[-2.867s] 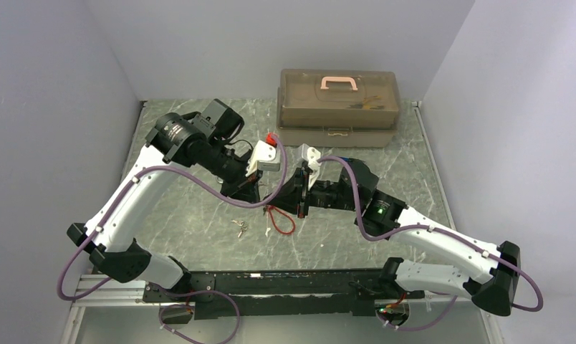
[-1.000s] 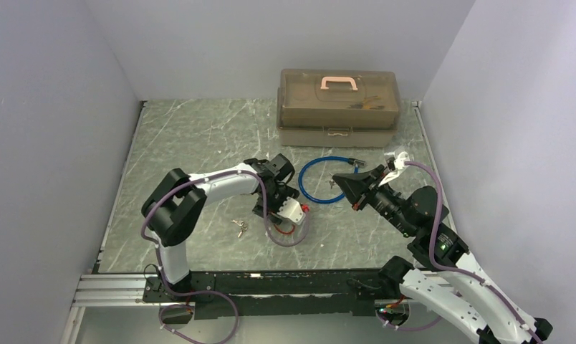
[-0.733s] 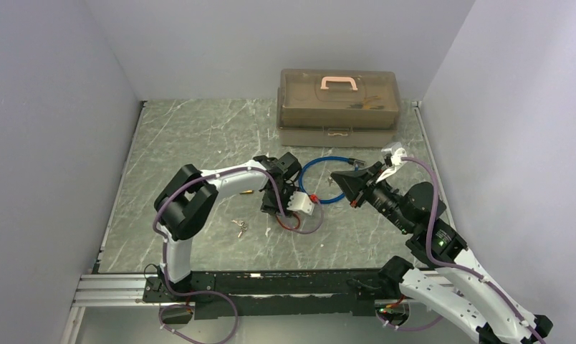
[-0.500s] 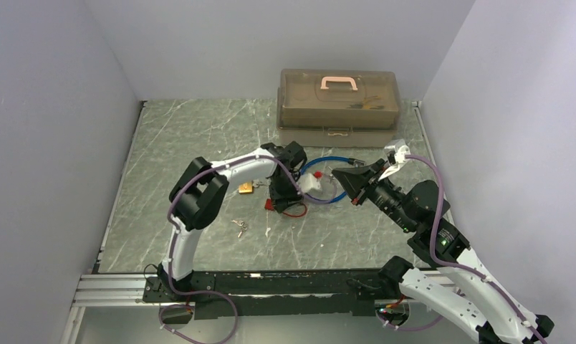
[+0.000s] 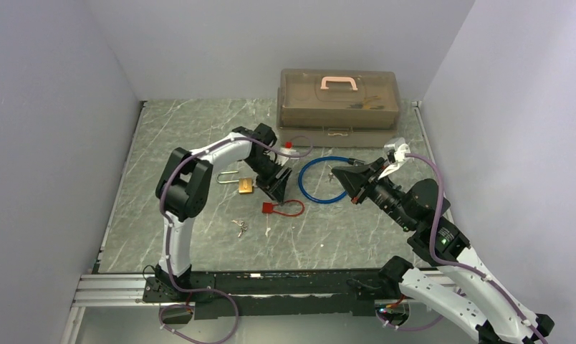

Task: Unlock with the key

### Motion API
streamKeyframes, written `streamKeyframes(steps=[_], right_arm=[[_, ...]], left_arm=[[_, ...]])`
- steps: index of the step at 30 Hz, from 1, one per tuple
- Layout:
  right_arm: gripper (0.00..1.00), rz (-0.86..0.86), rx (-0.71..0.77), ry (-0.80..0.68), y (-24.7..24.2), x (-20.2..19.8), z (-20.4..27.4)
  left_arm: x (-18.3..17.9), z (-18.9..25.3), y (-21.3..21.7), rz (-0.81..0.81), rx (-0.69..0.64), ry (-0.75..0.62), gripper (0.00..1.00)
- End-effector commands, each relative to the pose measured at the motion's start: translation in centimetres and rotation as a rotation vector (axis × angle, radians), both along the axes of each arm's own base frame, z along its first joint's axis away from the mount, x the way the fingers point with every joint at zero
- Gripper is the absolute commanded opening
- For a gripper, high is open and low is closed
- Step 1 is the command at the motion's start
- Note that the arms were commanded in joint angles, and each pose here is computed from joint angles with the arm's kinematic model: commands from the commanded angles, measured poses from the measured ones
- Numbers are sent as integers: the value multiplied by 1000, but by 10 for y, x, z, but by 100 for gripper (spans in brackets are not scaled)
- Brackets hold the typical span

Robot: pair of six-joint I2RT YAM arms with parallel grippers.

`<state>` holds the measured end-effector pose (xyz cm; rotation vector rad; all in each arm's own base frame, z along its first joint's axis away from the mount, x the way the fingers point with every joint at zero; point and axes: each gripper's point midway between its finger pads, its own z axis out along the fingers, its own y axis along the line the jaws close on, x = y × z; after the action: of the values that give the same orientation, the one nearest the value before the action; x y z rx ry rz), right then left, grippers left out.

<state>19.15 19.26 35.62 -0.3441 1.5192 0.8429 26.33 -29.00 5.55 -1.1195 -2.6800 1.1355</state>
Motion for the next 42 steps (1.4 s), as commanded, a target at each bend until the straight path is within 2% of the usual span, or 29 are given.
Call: streamKeyframes(steps=[1, 4, 8, 12, 17, 23, 31, 36, 42], right_arm=[[0, -24, 36, -46, -3, 3, 19], [0, -24, 47, -46, -2, 5, 18], [0, -7, 54, -39, 2, 4, 18], [0, 3, 71, -40, 3, 2, 21], [0, 20, 83, -36, 5, 0, 23], [0, 32, 89, -31, 7, -2, 22], [0, 41, 86, -34, 7, -4, 23], [0, 29, 72, -38, 4, -3, 24], [0, 25, 61, -42, 5, -2, 25]], left_arm=[[41, 68, 6, -148, -31, -425, 66], [81, 63, 38, -213, 139, -678, 63], [96, 32, 71, -300, 294, -816, 60], [92, 11, 78, -320, 320, -820, 60], [87, 3, 64, -347, 308, -846, 59], [65, -3, 47, -424, 294, -892, 60], [39, -21, 43, -482, 303, -877, 60], [12, -20, 40, -503, 242, -810, 60], [-49, -15, 18, -587, 100, -717, 61]])
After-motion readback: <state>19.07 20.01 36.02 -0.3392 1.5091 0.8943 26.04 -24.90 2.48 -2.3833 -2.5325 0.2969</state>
